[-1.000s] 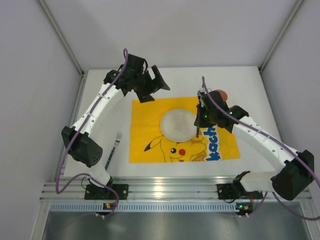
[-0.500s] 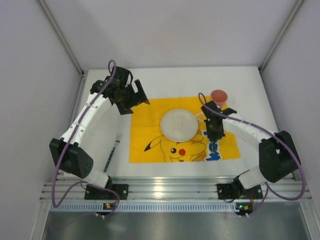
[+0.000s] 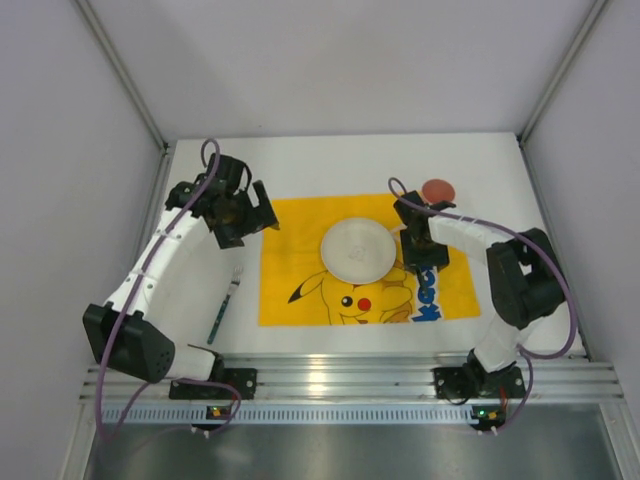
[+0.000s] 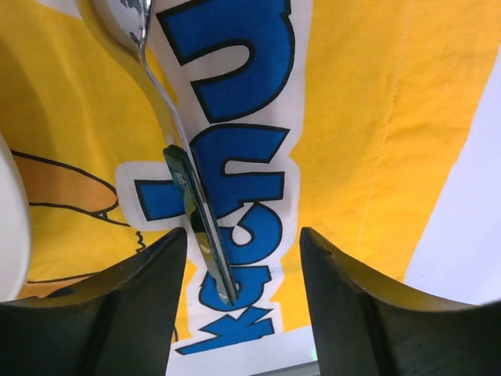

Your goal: Set the dinner table for one person

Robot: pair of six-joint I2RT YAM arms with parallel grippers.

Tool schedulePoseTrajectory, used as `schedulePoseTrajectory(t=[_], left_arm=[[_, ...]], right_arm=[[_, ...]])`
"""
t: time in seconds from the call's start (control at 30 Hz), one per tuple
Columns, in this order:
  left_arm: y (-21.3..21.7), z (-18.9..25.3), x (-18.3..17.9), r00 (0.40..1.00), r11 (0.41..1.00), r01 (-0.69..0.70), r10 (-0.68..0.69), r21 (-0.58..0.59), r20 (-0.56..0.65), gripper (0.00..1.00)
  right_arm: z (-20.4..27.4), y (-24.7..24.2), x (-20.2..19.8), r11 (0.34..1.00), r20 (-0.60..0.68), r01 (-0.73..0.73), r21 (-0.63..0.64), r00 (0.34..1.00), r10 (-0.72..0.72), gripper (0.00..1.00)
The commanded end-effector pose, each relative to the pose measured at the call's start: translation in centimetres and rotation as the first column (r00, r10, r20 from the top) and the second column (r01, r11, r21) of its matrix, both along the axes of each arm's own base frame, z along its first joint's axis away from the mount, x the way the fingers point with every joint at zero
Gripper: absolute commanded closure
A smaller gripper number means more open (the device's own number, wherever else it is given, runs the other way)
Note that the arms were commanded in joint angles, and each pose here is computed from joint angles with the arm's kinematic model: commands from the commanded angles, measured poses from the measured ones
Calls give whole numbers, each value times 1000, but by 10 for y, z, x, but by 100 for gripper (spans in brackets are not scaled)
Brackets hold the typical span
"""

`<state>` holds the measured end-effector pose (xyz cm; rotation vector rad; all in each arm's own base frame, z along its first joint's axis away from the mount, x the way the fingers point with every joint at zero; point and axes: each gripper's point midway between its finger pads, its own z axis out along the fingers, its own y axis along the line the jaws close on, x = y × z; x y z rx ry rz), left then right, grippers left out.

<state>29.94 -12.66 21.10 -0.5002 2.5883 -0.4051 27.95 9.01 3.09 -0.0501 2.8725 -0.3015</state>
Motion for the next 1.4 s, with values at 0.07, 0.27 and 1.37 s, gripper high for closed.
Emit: schedulePoseTrajectory(t=[0.07,0.27,1.37], left_arm=[[41,-36,-25,995,971,71,-54,228,-80,2],[85,-71,-35,967,872,207,-114,444,-228,2],[110,-206,-8,879,895,339,-191,291,-436,22]], right_arm=[[42,-1,8,999,80,44,26,996,-46,36],[104,11,1,989,162,35,146,985,-59,33],[128,-2,-21,990,181,-30,135,984,5,33]])
